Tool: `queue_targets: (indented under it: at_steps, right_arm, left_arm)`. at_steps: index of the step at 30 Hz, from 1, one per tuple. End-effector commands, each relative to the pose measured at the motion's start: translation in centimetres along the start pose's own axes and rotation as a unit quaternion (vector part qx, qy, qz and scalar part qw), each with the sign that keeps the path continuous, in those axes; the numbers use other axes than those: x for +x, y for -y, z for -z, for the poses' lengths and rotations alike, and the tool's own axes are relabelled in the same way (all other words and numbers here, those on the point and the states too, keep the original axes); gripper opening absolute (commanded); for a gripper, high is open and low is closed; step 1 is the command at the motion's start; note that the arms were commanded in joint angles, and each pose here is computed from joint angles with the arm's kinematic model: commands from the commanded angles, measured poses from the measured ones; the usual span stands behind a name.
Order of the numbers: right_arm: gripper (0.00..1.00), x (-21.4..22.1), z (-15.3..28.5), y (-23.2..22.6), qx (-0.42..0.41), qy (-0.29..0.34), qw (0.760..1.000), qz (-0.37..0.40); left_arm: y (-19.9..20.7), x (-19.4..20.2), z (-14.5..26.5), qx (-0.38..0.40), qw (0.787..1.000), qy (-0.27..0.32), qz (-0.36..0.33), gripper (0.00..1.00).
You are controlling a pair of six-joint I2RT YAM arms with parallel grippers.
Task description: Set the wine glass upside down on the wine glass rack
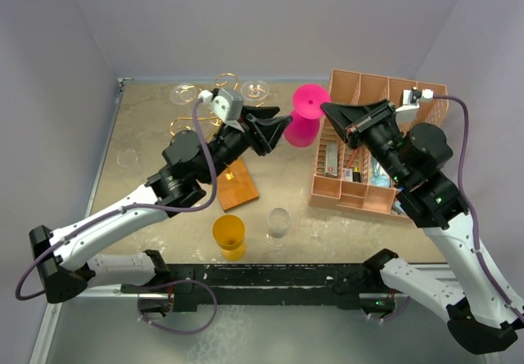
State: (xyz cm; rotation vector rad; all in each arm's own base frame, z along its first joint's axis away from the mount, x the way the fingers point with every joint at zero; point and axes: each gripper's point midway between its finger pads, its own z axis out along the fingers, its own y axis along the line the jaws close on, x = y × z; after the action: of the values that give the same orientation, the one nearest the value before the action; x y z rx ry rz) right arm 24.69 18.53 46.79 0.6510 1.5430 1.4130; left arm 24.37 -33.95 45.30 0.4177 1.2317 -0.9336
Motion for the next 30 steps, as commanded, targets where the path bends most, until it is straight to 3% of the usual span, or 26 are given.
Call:
queue_targets:
  at_steps: [1,6,15,22,30]
  right_arm:
    - [0.0,-1.3,0.0,-0.5,-0.01,0.038,0.999,-0.019]
    - [0.0,-0.9,-0.9,0.7,-0.001,0.034,0.999,-0.004]
    - [0.0,2.6,-3.9,2.6,-0.029,-0.041,0.998,0.034]
    - [0.0,3.0,-5.3,2.6,-0.045,-0.046,0.997,0.04]
    - [0.0,5.1,-7.3,2.8,-0.057,-0.101,0.992,0.051]
  left_arm:
    - [-2.1,-1.1,2.8,-0.075,0.996,-0.008,0.044,0.4]
    - [-4.1,-1.2,5.7,-0.128,0.991,-0.026,0.033,0.41]
    - [-6.6,-5.4,10.8,-0.196,0.981,0.007,0.004,0.41]
    - [-6.6,-6.2,13.1,-0.184,0.983,0.019,-0.015,0.43]
    - [-7.0,-6.2,13.9,-0.187,0.982,0.016,-0.033,0.43]
